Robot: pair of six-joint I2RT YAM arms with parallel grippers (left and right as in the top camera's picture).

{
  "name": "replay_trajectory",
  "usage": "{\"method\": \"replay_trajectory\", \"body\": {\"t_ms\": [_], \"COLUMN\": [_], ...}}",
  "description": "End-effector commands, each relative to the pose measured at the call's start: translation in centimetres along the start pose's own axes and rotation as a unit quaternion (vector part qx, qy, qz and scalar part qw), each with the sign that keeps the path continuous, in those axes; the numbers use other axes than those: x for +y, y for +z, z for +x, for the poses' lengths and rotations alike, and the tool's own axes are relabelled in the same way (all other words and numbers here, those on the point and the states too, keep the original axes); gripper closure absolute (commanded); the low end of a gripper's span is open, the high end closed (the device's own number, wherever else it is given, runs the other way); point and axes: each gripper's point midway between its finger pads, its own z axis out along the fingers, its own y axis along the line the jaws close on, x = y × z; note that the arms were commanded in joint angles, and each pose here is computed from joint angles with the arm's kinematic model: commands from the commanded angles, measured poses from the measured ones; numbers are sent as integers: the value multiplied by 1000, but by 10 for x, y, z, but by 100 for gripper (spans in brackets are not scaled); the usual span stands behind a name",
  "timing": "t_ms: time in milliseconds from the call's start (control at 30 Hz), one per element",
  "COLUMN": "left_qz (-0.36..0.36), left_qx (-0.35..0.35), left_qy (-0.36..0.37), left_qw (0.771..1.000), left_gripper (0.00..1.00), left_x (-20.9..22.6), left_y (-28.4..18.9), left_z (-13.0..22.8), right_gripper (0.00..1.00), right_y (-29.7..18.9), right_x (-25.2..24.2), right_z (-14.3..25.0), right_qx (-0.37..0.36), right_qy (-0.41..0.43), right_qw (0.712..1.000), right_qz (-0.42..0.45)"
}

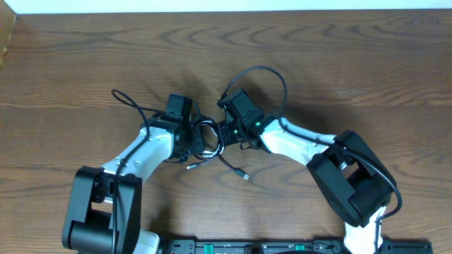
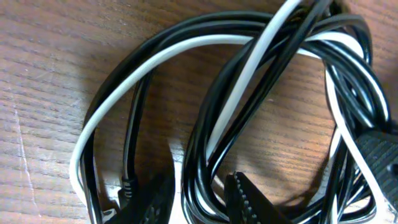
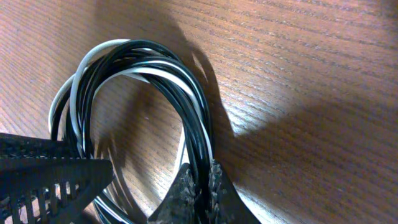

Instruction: Untangle cables

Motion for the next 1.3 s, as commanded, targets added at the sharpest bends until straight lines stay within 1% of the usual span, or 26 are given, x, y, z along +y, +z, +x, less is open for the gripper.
{"method": "replay_trajectory", "body": {"t_ms": [0, 133, 167, 233, 267, 300, 367, 433, 600, 633, 700, 767, 867, 967, 1100, 1267], "left_qz": [-9, -9, -9, -8, -8, -8, -6, 11, 68, 82, 107, 142, 181, 217, 260, 261], "left_qx": [0, -5, -5, -5, -5, -5, -11, -25, -55, -62, -77, -85, -85, -80, -72, -72], "left_qy": [-8, -8, -8, -7, -6, -6, -1, 13, 63, 71, 76, 85, 108, 121, 140, 140], "left_qw": [1000, 1000, 1000, 1000, 1000, 1000, 1000, 1000, 994, 992, 988, 983, 974, 965, 953, 952], "left_gripper": [68, 69, 75, 77, 81, 92, 93, 93, 93, 94, 92, 93, 92, 93, 93, 92], "left_x": [3, 3, 3, 3, 3, 3, 2, -2, -13, -15, -16, -19, -23, -31, -44, -45], "left_y": [2, 2, 2, 2, 2, 2, 0, -9, -32, -37, -46, -53, -59, -64, -71, -71], "left_z": [1, -1, -1, -1, -1, -1, -4, -15, -36, -39, -47, -53, -53, -50, -44, -44], "right_gripper": [97, 97, 97, 97, 97, 97, 98, 99, 99, 99, 99, 99, 99, 98, 84, 69], "right_y": [1, 1, 1, 1, 1, 1, 1, 1, -6, -9, -17, -28, -42, -51, -60, -74], "right_x": [1, 2, 3, 3, 2, 2, 2, 3, 6, 7, 11, 19, 26, 28, 30, 33], "right_z": [2, 2, 3, 3, 3, 3, 3, 2, -1, -3, -7, -11, -16, -22, -25, -32], "right_qx": [5, 6, 7, 7, 7, 7, 7, 7, 14, 16, 24, 34, 42, 40, 40, 40], "right_qy": [6, 6, 6, 6, 6, 6, 5, -6, -10, -7, 4, 13, 18, 18, 9, 15], "right_qw": [1000, 1000, 1000, 1000, 1000, 1000, 1000, 1000, 999, 998, 995, 987, 975, 967, 958, 945], "right_qz": [-4, -8, -9, -9, -9, -9, -9, -9, -42, -55, -97, -156, -218, -250, -284, -324]}}
